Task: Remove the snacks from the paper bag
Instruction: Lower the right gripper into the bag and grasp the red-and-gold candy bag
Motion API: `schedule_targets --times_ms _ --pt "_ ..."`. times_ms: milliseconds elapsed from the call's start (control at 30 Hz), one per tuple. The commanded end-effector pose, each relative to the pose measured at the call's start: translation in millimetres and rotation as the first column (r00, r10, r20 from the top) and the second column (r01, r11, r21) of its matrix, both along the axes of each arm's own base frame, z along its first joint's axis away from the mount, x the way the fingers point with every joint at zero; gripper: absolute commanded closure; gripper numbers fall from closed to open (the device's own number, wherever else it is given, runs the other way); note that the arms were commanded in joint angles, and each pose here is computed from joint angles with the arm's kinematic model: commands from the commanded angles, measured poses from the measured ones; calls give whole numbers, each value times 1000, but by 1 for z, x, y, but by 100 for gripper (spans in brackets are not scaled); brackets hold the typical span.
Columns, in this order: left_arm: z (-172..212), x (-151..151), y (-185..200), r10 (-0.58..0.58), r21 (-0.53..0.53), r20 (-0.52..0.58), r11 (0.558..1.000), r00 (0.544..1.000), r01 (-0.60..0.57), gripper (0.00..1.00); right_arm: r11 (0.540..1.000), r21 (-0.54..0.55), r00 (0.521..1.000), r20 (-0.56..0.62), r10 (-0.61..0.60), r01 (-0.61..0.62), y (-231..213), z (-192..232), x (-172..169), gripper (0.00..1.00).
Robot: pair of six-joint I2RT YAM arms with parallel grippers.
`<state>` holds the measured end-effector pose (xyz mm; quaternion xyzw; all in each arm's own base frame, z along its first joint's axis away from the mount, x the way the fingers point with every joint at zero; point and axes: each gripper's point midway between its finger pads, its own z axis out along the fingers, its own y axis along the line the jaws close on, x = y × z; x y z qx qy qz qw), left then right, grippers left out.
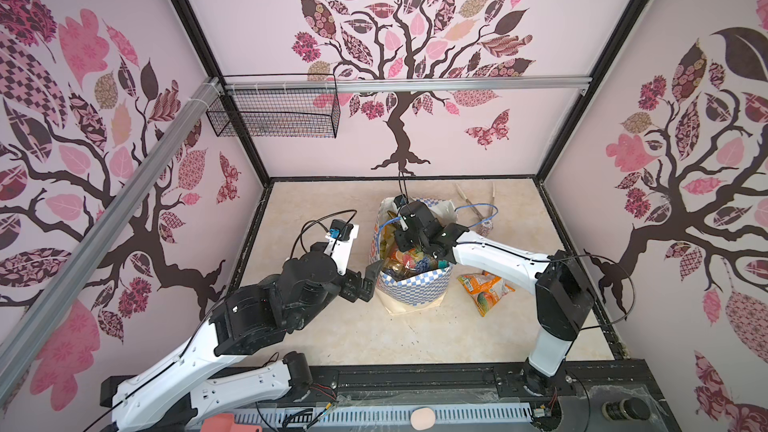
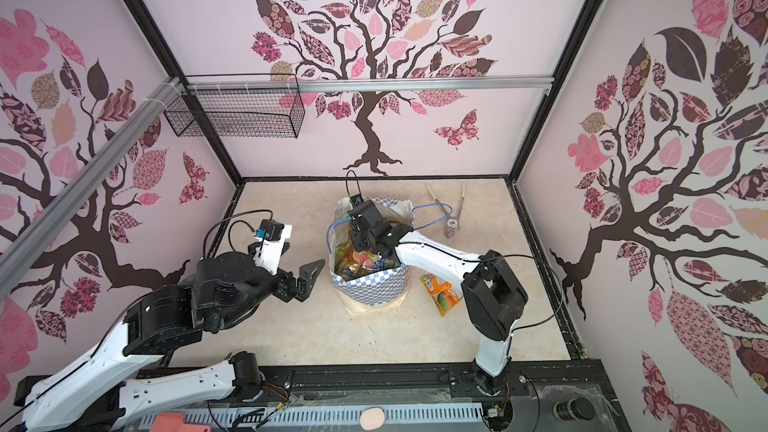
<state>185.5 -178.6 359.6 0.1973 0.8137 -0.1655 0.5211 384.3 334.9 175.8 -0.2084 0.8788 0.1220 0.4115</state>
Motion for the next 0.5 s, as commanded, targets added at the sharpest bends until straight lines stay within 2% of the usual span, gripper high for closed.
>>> schedule_targets --times_ms 0,333,467 --pt "-4 0 1 -2 4 -7 1000 1000 2 2 993 115 998 53 -24 18 -4 51 -1 100" --pt "-6 -1 -1 -3 4 -16 1000 1000 3 2 962 272 991 121 -64 29 -10 119 -7 100" --pt "-6 -3 -9 -39 8 -30 999 999 40 2 946 323 986 141 -87 37 -13 145 -9 100"
